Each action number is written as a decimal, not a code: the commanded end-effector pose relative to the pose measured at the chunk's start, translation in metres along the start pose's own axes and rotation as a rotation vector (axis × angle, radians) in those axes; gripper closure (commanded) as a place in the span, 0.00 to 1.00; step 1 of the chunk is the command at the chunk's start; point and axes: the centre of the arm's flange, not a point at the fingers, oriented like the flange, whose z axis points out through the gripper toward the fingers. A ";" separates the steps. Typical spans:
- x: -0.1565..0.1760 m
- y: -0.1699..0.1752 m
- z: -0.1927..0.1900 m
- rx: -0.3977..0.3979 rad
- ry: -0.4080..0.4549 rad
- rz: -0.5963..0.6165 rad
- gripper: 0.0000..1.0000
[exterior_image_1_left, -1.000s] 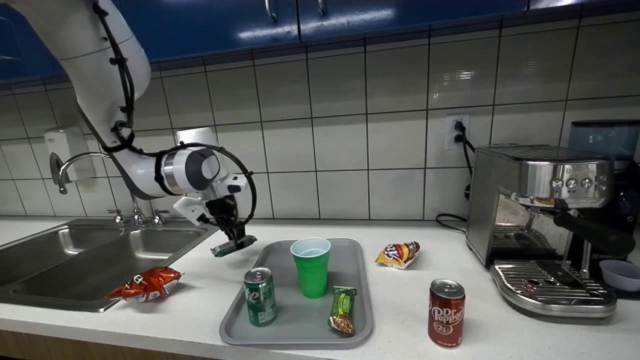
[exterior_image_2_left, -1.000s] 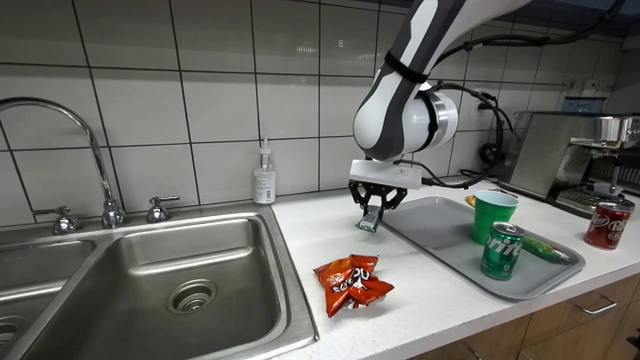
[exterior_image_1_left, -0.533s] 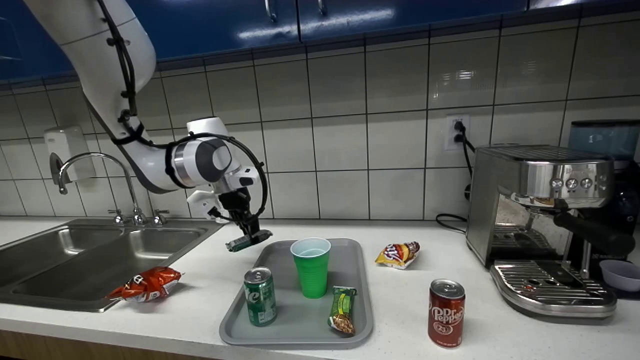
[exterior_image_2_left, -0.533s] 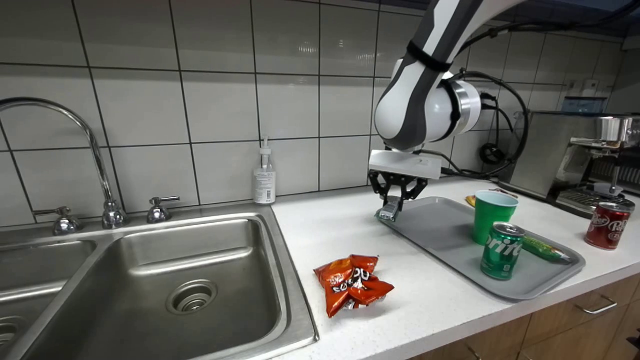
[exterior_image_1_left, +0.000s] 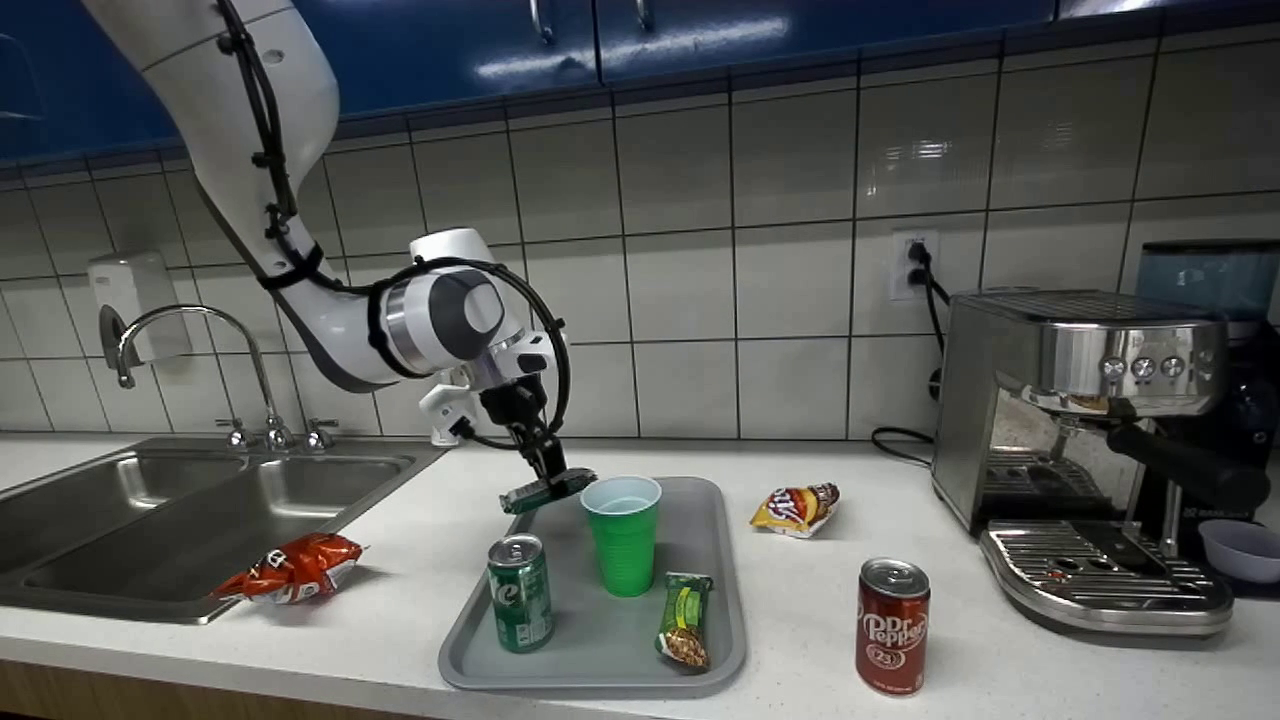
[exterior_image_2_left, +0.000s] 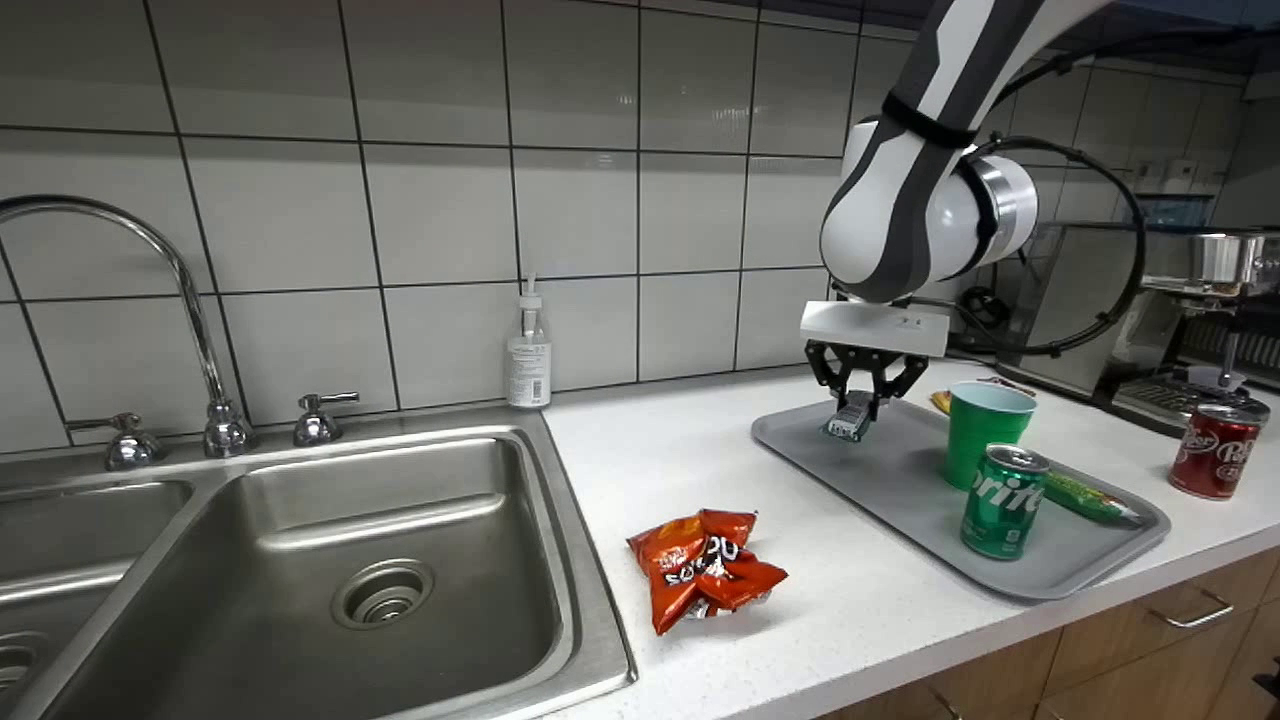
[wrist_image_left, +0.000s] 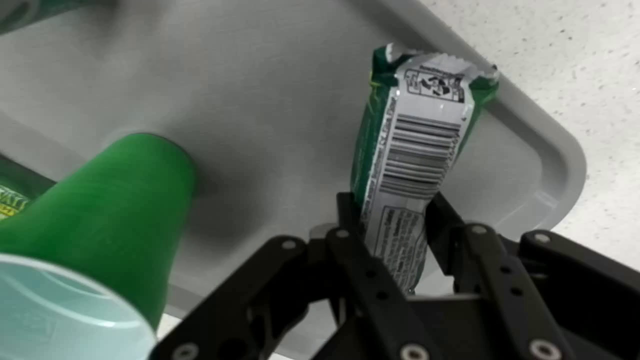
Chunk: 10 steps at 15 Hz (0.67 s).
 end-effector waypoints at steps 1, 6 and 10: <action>0.002 0.018 -0.006 -0.032 -0.013 0.057 0.87; 0.004 0.024 0.007 -0.049 -0.028 0.096 0.87; 0.008 0.026 0.022 -0.054 -0.043 0.110 0.87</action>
